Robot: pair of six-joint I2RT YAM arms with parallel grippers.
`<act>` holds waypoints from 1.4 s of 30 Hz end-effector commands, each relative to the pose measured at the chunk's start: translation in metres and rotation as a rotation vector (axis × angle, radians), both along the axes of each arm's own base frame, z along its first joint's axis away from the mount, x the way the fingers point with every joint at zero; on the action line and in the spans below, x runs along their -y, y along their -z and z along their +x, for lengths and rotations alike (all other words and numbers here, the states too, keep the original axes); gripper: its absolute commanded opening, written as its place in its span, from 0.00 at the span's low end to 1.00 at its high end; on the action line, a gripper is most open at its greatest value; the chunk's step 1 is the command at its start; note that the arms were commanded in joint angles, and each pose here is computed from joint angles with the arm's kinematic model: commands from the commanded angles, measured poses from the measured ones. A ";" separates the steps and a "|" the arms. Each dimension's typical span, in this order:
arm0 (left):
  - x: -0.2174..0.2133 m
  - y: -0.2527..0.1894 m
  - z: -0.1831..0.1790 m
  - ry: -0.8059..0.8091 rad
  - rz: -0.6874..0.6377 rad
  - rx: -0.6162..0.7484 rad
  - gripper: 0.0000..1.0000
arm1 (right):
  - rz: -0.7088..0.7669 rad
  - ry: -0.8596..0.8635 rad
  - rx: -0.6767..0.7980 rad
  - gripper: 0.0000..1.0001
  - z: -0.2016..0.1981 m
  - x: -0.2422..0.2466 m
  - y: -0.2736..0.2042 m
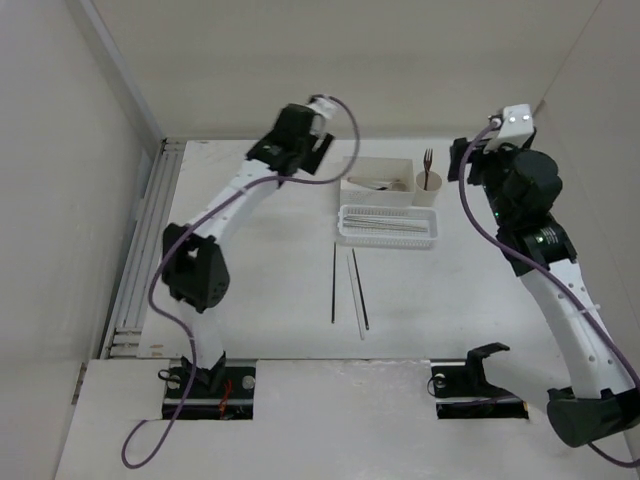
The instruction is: Sort the eating utensils into containers
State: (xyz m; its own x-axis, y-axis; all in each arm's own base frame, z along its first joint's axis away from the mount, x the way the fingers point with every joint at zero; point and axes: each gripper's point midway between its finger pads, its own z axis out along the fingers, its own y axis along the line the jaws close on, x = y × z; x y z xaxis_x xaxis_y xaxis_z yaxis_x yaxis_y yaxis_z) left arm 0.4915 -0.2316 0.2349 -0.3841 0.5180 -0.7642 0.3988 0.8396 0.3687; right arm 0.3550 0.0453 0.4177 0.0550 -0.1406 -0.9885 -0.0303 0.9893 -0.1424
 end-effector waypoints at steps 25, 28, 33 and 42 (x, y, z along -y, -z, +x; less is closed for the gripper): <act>-0.171 -0.034 -0.089 -0.408 -0.213 0.080 0.79 | -0.066 -0.513 -1.168 0.48 -0.114 -0.205 0.373; -0.169 -0.030 -0.088 -0.400 -0.213 0.068 0.79 | -0.070 -0.479 -1.175 0.48 -0.121 -0.204 0.381; -0.170 -0.028 -0.087 -0.408 -0.203 0.061 0.79 | -0.047 -0.454 -1.189 0.48 -0.126 -0.203 0.392; -0.169 -0.029 -0.088 -0.411 -0.197 0.064 0.79 | -0.136 -0.303 -1.225 0.47 -0.126 -0.191 0.410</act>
State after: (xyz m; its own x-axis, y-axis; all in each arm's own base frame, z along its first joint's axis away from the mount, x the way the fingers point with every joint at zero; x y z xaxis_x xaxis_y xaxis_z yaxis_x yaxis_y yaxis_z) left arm 0.4020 -0.0608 0.2529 -0.5098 0.1769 -0.8419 0.0156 0.9804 0.1966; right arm 0.2329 0.2493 0.0219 -0.8080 -0.3922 -0.4396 -0.4815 0.8696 0.1091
